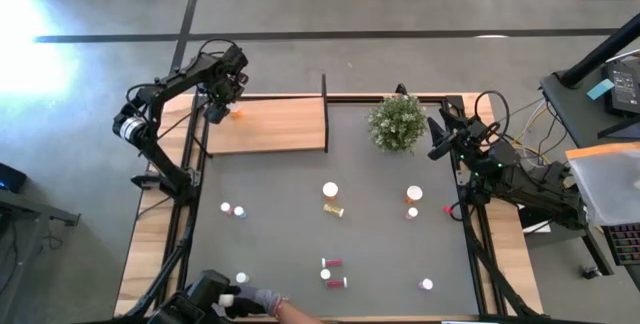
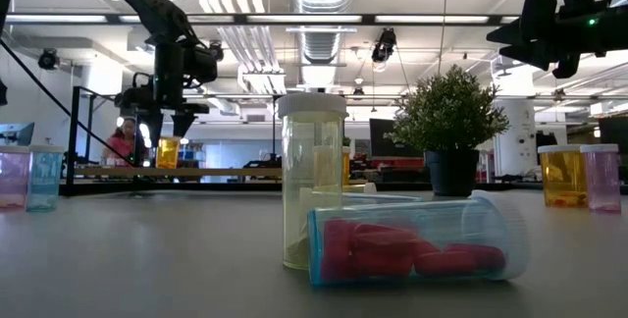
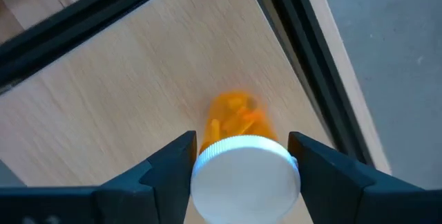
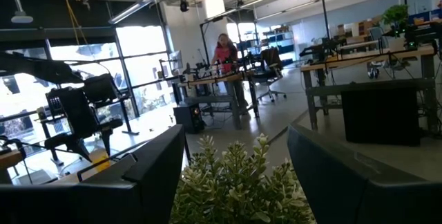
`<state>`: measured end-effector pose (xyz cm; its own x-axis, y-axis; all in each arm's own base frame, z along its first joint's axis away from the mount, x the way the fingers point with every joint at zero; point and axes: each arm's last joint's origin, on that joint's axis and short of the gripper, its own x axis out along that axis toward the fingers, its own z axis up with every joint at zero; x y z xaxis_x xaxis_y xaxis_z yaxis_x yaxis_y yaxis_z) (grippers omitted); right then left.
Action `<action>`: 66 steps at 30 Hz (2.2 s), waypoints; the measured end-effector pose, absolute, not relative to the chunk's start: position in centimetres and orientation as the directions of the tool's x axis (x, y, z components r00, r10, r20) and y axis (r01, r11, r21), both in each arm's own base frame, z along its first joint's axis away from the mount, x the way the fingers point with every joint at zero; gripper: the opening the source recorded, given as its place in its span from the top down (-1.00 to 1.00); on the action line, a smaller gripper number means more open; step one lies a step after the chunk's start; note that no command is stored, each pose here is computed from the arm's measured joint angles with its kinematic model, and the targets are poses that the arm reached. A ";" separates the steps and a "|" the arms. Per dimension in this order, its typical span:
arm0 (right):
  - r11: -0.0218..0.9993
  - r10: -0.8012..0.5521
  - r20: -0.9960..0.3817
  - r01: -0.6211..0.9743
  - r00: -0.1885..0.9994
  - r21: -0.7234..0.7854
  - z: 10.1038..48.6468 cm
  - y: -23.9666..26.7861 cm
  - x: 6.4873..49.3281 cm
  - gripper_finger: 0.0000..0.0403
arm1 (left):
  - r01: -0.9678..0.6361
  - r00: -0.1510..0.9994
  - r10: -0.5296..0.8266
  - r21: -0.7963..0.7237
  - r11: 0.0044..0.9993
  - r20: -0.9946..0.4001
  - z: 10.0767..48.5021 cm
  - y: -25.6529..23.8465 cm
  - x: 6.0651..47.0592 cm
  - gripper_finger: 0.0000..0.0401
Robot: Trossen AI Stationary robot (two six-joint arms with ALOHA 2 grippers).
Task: Pick and place medicine bottles onto shelf by color
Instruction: Put the left large orange pill bottle on the shelf, then put the top left small pink pill bottle on the shelf
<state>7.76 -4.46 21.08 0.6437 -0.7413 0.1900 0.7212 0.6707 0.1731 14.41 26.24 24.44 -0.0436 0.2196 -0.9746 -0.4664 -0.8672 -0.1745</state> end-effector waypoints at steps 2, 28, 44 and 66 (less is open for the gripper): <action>0.671 -0.741 0.190 0.721 0.644 0.173 21.1 -4.5 7.8 -0.24 | -0.482 -0.050 0.224 -0.173 -0.859 -0.973 24.4 26.3 14.4 -0.14; 0.671 -0.741 0.190 0.721 0.644 0.173 21.1 -4.5 7.8 -0.24 | -0.737 0.061 0.281 -0.233 -0.634 -0.958 29.7 22.8 15.3 -0.60; 0.671 -0.741 0.190 0.721 0.644 0.173 21.1 -4.5 7.8 -0.24 | -0.884 0.093 0.025 -0.094 -0.458 -0.995 30.2 13.0 20.9 -0.60; 0.671 -0.741 0.190 0.721 0.644 0.173 21.1 -4.5 7.8 -0.24 | -0.764 0.004 -0.146 0.091 -0.639 -0.989 26.3 -0.4 16.7 -0.60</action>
